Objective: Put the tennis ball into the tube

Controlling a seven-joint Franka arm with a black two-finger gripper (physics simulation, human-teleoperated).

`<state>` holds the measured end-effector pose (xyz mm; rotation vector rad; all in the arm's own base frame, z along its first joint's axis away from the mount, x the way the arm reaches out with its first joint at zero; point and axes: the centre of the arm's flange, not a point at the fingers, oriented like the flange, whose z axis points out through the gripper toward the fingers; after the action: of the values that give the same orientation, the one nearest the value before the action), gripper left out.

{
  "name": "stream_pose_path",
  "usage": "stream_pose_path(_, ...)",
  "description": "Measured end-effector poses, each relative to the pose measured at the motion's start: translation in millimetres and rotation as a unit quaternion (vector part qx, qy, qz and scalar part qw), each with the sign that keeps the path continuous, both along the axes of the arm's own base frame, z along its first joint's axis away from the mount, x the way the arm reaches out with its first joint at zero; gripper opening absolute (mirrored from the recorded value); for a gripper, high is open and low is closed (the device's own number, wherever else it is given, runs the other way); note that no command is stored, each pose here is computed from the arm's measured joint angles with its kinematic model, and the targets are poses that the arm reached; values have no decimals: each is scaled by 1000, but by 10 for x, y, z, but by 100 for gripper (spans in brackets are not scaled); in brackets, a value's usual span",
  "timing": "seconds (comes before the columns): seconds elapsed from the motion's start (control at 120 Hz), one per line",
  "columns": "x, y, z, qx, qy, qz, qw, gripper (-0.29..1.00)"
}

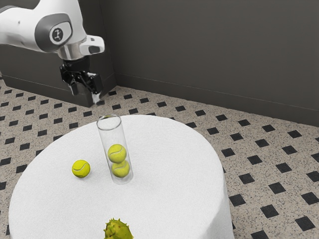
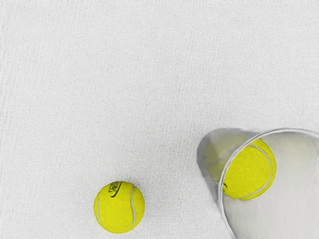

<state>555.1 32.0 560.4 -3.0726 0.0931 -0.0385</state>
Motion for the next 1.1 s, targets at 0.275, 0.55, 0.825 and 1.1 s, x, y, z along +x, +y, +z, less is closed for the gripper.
stream_pose_path(0.275, -633, 395, -511, 1, 15, 28, 999, 70)
stream_pose_path(0.55, -642, 836, -1667, -17, 25, 62, 998, 70)
stream_pose_path(0.825, -551, 1032, -2323, -23, 3, 77, 997, 70)
stream_pose_path(1.1, -478, 905, -2691, -35, 8, 74, 997, 70)
